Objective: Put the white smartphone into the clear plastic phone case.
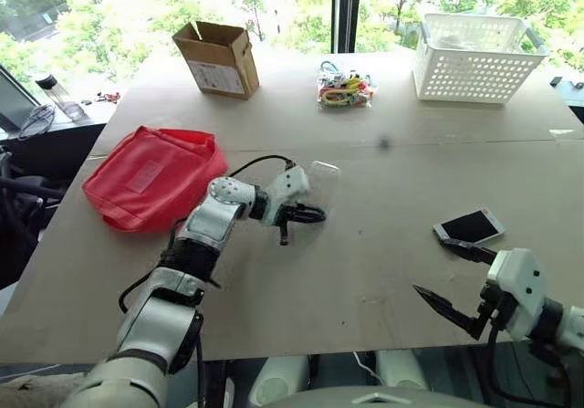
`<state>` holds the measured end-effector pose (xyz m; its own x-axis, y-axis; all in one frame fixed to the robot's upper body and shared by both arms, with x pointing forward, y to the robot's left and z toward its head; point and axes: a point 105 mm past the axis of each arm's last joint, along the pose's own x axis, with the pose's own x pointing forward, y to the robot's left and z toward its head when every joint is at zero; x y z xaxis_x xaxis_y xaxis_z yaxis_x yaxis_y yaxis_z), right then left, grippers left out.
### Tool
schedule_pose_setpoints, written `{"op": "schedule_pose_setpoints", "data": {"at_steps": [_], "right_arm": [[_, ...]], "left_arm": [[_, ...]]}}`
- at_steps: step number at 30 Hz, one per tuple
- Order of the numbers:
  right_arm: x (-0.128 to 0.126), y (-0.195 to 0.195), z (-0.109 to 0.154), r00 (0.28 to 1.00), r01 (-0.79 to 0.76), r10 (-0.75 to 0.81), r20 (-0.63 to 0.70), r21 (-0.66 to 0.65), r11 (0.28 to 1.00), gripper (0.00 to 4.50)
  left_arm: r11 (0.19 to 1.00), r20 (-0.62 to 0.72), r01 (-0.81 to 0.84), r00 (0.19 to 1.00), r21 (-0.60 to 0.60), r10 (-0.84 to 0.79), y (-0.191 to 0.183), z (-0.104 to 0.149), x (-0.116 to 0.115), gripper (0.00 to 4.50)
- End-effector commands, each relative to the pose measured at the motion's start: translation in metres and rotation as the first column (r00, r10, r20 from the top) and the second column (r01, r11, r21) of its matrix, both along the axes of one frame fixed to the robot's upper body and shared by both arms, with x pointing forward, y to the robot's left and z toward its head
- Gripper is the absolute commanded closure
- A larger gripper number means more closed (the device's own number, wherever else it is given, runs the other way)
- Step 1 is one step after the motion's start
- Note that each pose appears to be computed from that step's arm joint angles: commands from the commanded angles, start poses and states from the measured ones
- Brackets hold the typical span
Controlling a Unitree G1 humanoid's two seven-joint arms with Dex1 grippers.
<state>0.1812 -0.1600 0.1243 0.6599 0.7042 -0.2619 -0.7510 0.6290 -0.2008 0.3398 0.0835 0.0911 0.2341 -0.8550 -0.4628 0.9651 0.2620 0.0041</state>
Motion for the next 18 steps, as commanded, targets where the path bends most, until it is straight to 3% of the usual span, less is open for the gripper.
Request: {"op": "schedule_pose_setpoints", "data": {"at_steps": [1,5,8,15,18], "right_arm": [[-0.002,0.007,0.009,0.998,-0.035,0.035,0.042,-0.001,0.999,0.00],[0.000,0.007,0.010,0.998,-0.044,0.044,0.043,-0.006,0.999,0.00],[0.001,0.007,0.011,0.998,-0.048,0.048,0.044,-0.009,0.999,0.00],[0.002,0.007,0.011,0.998,-0.047,0.047,0.043,-0.011,0.999,0.00],[0.003,0.008,0.011,0.998,-0.044,0.045,0.048,-0.008,0.999,0.00]], "left_arm": [[0.981,-0.133,-0.175,0.978,-0.088,0.163,-0.020,0.025,-0.005,4.46],[0.954,-0.179,-0.287,0.947,-0.089,0.268,-0.033,0.026,-0.008,4.46],[0.949,-0.213,-0.294,0.940,-0.117,0.265,-0.039,0.027,-0.016,3.51],[0.965,-0.136,-0.128,0.986,-0.227,0.098,-0.038,0.057,-0.021,0.18],[0.980,-0.001,0.091,0.996,-0.179,-0.093,-0.024,0.063,-0.018,0.03]]}}
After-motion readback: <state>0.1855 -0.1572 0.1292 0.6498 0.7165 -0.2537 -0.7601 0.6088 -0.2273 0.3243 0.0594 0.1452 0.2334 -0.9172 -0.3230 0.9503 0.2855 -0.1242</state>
